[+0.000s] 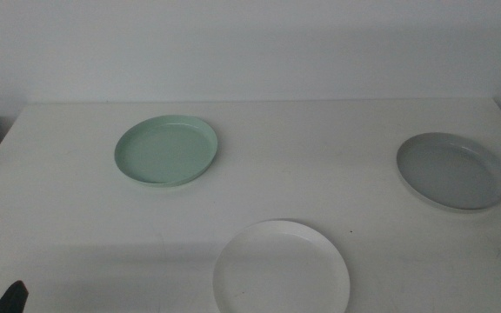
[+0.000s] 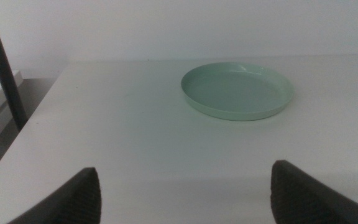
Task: Stack the three bowls on top of each other.
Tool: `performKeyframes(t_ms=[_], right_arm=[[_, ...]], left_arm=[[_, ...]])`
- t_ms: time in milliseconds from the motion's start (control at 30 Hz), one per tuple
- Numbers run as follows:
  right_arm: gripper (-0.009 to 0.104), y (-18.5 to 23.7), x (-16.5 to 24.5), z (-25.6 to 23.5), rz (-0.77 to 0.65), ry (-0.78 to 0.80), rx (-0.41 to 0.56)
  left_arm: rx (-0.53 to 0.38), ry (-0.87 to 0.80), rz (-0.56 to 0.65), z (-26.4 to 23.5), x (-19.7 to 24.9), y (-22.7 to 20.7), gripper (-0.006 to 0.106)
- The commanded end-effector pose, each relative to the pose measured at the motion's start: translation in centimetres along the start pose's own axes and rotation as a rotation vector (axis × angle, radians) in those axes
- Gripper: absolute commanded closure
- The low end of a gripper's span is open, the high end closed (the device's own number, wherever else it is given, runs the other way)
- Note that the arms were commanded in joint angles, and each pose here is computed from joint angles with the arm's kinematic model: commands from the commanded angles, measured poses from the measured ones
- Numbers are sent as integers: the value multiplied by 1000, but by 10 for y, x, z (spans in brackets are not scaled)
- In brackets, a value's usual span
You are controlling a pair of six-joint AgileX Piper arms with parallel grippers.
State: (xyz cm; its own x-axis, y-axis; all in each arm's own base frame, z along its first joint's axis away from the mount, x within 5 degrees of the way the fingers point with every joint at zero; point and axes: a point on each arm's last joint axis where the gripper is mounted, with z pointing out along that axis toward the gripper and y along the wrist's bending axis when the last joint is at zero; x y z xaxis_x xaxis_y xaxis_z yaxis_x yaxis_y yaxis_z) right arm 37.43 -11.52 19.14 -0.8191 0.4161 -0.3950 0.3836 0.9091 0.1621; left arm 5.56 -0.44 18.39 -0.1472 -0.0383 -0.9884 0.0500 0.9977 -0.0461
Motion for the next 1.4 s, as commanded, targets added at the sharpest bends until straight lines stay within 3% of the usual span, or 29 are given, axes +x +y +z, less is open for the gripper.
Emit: performKeyframes(t_ms=[0, 233, 300, 400, 533, 667, 933, 1100, 1367], right_arm=[[48, 5, -16, -6, -16, -118, -23], [58, 12, -14, 37, 5, -124, -57], [70, 14, -14, 42, -9, -137, -62], [97, 19, -14, 43, 1, -149, -79], [96, 36, -12, 19, -30, -166, -118], [96, 59, 4, -25, -50, -281, -163], [96, 118, 89, -91, -216, -275, -328], [96, 157, 142, -96, -383, -197, -421], [96, 196, 195, -74, -570, -166, -467]], left_arm=[[-6, -70, -15, 0, -8, 1, -3], [-6, -70, -15, 0, -8, 1, -3], [-6, -70, -15, 0, -8, 1, -3], [-6, -70, -15, 0, -8, 1, -3], [-6, -70, -15, 0, -8, 1, -3], [-6, -70, -15, 0, -8, 1, -3], [-6, -70, -15, 0, -8, 1, -3], [-6, -70, -15, 0, -8, 1, -3], [-6, -70, -15, 0, -8, 1, -3]])
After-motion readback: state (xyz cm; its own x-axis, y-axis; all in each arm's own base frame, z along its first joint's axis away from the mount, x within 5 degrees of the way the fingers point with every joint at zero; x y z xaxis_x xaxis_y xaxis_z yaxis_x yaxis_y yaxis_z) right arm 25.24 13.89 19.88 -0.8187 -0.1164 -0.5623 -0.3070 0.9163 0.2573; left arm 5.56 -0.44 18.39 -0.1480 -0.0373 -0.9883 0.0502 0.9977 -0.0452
